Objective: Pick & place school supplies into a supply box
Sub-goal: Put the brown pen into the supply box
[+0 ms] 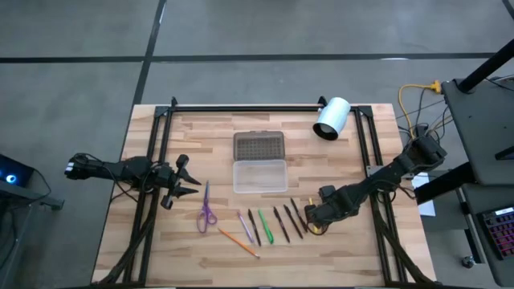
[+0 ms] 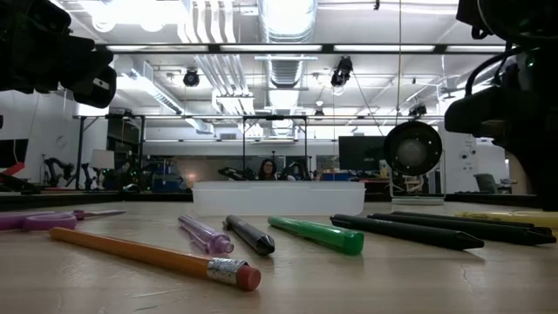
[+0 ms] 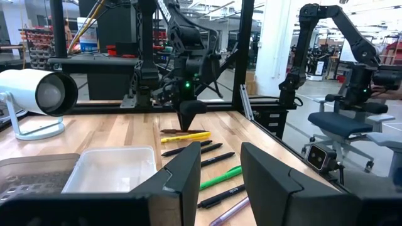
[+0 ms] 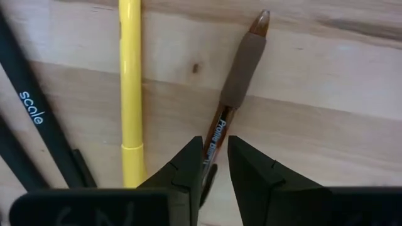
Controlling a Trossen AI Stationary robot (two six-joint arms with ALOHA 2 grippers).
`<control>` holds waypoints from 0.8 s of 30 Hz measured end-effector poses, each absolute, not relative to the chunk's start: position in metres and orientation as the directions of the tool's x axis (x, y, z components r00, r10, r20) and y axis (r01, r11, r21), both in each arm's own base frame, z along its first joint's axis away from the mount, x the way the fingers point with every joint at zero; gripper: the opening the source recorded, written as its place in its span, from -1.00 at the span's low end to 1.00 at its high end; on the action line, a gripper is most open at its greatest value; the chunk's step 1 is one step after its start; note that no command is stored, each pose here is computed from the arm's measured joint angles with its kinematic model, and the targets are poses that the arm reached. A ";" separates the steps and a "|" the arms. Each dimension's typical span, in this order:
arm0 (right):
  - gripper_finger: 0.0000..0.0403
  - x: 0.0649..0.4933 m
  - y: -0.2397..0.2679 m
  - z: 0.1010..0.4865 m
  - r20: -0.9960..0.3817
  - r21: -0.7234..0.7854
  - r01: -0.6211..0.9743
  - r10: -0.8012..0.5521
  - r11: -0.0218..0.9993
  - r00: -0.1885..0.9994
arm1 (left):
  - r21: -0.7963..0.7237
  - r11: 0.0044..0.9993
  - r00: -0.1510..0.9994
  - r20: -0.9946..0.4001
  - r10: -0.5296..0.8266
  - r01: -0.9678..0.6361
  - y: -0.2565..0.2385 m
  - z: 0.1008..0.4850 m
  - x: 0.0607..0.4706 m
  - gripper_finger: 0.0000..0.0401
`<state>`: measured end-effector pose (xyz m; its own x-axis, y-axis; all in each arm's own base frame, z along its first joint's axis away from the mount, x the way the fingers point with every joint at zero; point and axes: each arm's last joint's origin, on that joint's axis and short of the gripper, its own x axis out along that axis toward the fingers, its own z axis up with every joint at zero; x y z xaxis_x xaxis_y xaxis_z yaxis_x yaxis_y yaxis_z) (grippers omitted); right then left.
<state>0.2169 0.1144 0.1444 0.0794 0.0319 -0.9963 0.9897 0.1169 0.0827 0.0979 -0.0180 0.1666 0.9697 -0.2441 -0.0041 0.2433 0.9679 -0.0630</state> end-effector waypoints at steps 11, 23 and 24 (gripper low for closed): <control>-0.66 0.210 0.112 0.137 -0.998 0.032 0.996 0.063 0.085 0.026 | -0.063 0.968 0.970 -0.004 -0.244 0.243 -0.018 0.167 0.098 -0.51; -0.66 0.202 0.108 0.130 -0.999 0.016 0.975 0.044 0.221 0.007 | -0.063 0.968 0.970 -0.004 -0.244 0.243 -0.018 0.167 0.098 -0.51; -0.66 0.203 0.108 0.130 -0.999 0.018 0.970 0.037 0.242 0.009 | -0.063 0.968 0.970 -0.004 -0.244 0.243 -0.018 0.167 0.098 -0.51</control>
